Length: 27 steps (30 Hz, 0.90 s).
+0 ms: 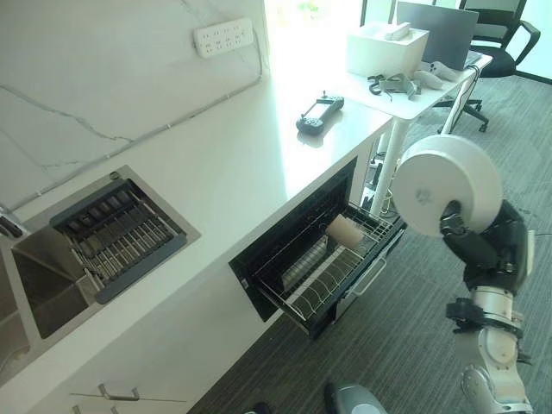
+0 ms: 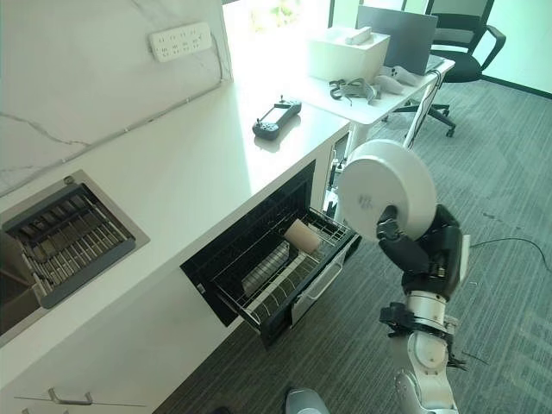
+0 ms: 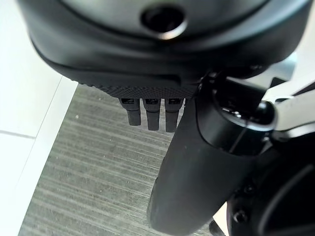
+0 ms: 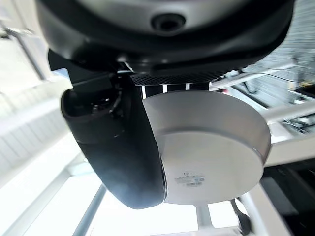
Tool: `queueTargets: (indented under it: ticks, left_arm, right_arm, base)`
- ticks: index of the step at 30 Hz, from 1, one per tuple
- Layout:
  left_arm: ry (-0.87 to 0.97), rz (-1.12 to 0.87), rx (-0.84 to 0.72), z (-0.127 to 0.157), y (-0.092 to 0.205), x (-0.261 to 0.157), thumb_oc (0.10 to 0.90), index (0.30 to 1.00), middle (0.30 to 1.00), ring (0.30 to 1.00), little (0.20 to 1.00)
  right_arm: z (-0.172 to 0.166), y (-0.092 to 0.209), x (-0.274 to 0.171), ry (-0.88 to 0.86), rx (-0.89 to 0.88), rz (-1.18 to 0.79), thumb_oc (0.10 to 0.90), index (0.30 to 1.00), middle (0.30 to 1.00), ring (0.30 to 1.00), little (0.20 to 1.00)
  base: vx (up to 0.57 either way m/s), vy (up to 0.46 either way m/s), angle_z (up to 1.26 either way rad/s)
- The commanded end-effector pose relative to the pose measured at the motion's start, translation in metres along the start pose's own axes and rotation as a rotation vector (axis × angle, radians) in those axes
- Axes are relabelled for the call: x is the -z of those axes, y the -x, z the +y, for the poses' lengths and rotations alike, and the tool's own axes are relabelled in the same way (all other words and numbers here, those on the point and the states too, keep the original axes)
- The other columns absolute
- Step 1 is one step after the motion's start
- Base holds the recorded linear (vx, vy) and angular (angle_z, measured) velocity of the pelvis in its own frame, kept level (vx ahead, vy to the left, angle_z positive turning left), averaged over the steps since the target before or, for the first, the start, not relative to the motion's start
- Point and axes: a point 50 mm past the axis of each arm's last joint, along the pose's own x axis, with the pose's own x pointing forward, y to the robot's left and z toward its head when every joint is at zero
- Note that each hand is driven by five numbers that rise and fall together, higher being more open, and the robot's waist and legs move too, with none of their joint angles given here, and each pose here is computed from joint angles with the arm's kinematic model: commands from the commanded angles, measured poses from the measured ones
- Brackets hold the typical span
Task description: Place the dishes in the dishwasher.
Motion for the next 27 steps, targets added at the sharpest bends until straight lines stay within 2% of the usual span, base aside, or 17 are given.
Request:
queueTargets:
  ticks: [1,12,19,24,27]
  left_arm:
    - [0.081,-0.186,-0.012,0.009,-0.001,-0.057,0.800,0.900,0.900,0.900,0.900]
    - [0.061,-0.169,-0.015,0.013,-0.001,-0.055,0.800,0.900,0.900,0.900,0.900]
    - [0.003,-0.175,-0.016,0.012,0.000,-0.056,0.800,0.900,0.900,0.900,0.900]
    - [-0.065,-0.213,-0.017,0.016,0.001,-0.066,0.800,0.900,0.900,0.900,0.900]
    - [-0.102,-0.251,-0.014,0.019,0.003,-0.076,0.800,0.900,0.900,0.900,0.900]
  right_arm:
    - [0.036,-0.035,-0.053,-0.099,-0.176,-0.329,0.400,0.300,0.300,0.300,0.300]
    - [0.039,-0.038,-0.016,0.027,-0.206,-0.186,0.400,0.300,0.300,0.300,0.300]
    - [0.041,-0.036,0.017,0.160,-0.160,-0.057,0.400,0.300,0.300,0.300,0.300]
    - [0.047,-0.041,0.028,0.252,-0.187,-0.018,0.400,0.300,0.300,0.300,0.300]
    - [0.046,-0.046,0.035,0.338,-0.143,0.004,0.400,0.300,0.300,0.300,0.300]
  base:
    - [0.00,0.021,0.08]
    - [0.01,0.007,0.14]
    - [0.02,0.011,0.18]
    - [0.02,0.027,0.15]
    - [0.03,0.025,0.15]
